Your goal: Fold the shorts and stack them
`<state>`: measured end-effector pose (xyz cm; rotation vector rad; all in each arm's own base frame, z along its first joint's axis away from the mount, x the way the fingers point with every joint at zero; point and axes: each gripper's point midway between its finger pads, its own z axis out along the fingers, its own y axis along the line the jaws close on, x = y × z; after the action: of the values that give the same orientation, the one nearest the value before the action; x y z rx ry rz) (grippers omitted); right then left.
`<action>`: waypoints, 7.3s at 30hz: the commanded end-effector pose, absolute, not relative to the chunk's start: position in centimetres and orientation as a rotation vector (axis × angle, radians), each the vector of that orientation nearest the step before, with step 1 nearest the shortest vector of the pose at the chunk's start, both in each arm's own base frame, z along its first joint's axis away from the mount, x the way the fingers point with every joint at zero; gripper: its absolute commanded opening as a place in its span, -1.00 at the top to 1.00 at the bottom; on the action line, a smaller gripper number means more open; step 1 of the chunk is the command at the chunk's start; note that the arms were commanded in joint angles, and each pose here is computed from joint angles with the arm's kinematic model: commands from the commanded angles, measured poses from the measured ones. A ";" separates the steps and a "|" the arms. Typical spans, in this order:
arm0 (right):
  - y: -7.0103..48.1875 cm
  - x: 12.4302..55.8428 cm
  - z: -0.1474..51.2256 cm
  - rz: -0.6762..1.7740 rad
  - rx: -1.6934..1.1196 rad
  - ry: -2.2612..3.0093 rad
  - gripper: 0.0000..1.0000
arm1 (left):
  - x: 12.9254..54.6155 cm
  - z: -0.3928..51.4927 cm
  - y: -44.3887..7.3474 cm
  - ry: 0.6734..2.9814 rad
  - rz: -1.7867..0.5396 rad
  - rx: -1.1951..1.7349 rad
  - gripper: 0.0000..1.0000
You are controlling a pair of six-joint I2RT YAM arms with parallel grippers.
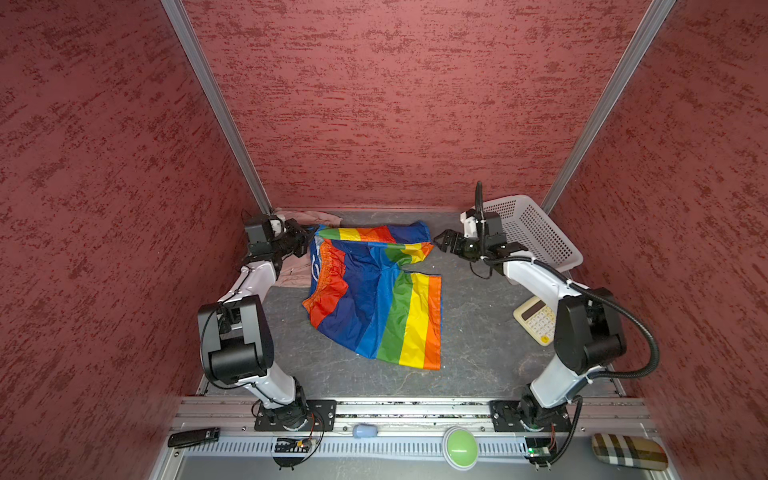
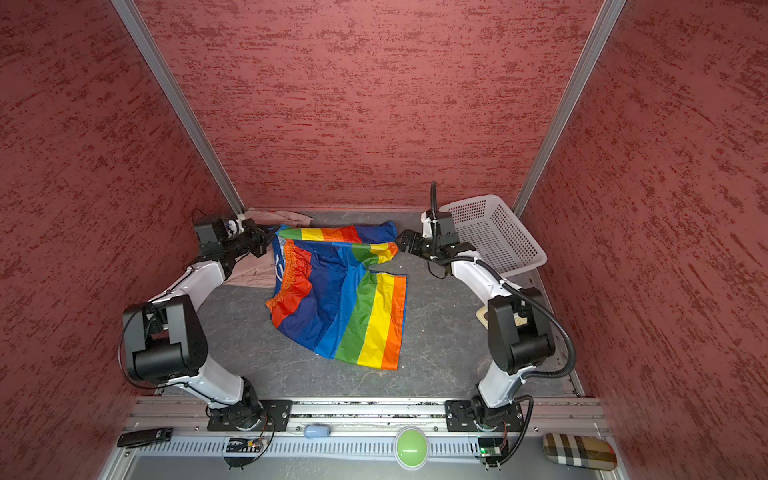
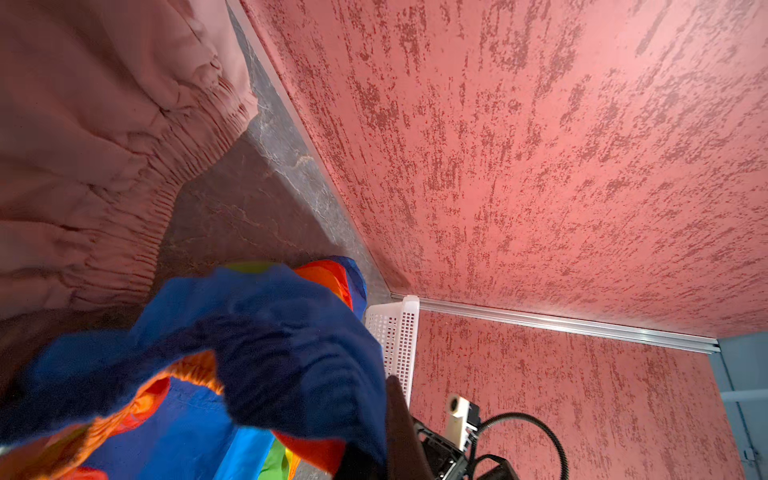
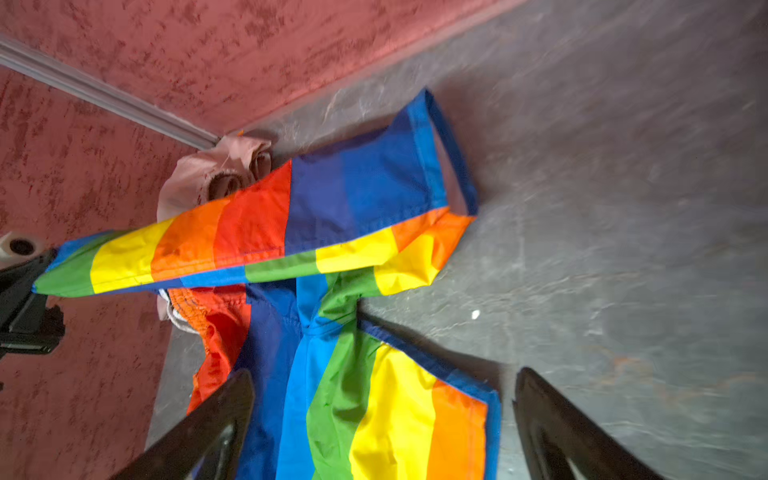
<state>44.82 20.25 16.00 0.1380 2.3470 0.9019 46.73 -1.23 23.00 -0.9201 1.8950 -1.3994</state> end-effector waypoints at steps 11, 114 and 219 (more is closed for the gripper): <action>27.9 49.4 15.1 1.405 0.458 2.133 -0.94 | 46.0 26.0 -2.7 1.786 -1.554 -0.867 1.00; 22.8 54.9 24.5 1.516 0.741 1.524 1.00 | 42.6 34.9 -3.2 1.674 -1.505 -0.703 1.00; 16.8 40.4 11.8 0.838 0.387 2.341 1.00 | 34.7 10.2 -8.3 1.713 -1.583 -1.627 -1.00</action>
<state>40.94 16.54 11.41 0.4227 2.3258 0.8235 33.70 -9.33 9.60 -1.6091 1.8345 -1.6001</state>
